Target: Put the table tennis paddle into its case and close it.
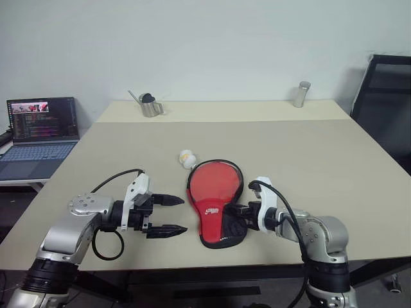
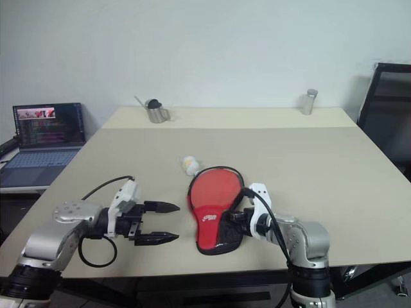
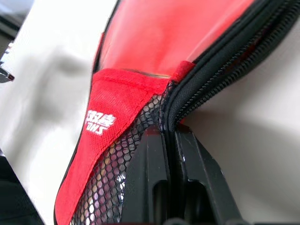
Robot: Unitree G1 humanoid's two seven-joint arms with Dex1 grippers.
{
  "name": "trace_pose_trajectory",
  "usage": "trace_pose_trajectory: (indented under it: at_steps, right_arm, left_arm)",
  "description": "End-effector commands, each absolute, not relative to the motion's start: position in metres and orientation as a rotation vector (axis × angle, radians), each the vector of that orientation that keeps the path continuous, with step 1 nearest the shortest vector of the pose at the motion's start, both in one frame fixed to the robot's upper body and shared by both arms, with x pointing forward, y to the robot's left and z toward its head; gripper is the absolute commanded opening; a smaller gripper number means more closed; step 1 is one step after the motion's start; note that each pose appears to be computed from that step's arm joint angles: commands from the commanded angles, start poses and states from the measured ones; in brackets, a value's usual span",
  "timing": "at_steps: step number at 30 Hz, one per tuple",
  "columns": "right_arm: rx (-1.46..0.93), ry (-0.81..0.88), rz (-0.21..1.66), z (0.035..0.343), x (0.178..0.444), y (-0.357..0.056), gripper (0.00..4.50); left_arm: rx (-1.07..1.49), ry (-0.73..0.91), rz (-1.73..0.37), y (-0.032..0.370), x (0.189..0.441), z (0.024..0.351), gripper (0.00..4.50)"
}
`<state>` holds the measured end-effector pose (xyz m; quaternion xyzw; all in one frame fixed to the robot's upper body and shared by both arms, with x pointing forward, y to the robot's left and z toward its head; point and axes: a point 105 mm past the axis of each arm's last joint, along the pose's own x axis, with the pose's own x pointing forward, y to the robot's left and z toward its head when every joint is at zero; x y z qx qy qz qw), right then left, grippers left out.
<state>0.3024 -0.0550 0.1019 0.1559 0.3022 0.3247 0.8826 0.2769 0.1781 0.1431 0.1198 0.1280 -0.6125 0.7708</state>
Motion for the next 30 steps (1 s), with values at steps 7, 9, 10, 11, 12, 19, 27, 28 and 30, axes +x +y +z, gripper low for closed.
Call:
trace_pose_trajectory:
  at_steps: [7, 9, 10, 11, 12, 19, 27, 28, 30]
  right_arm:
    - [0.408, 0.633, 0.623, 0.105, 0.278, -0.058, 0.02]
    - [0.434, 0.634, 0.618, 0.103, 0.273, -0.054, 0.02]
    - [0.45, 0.634, 0.618, 0.102, 0.271, -0.051, 0.02]
    - [0.464, 0.634, 0.621, 0.102, 0.269, -0.049, 0.02]
    - [0.485, 0.635, 0.622, 0.102, 0.266, -0.045, 0.02]
    - [0.548, 0.646, 0.647, 0.103, 0.257, -0.028, 0.02]
    - [0.64, 0.653, 0.653, 0.105, 0.255, -0.02, 0.02]
    - [0.634, 0.655, 0.66, 0.105, 0.254, -0.02, 0.02]
    - [0.617, 0.658, 0.665, 0.105, 0.254, -0.022, 0.02]
  left_arm:
    - [0.279, 0.248, -1.349, 0.18, 0.272, 0.158, 4.5]
    - [0.279, 0.25, -1.352, 0.179, 0.271, 0.159, 4.5]
    - [0.278, 0.252, -1.354, 0.179, 0.27, 0.159, 4.5]
    - [0.277, 0.254, -1.356, 0.179, 0.269, 0.159, 4.5]
    - [0.277, 0.258, -1.36, 0.179, 0.268, 0.159, 4.5]
    - [0.28, 0.272, -1.367, 0.18, 0.267, 0.161, 4.5]
    - [0.284, 0.272, -1.372, 0.179, 0.266, 0.161, 4.5]
    - [0.284, 0.271, -1.374, 0.179, 0.266, 0.161, 4.5]
    - [0.286, 0.27, -1.376, 0.179, 0.266, 0.161, 4.5]
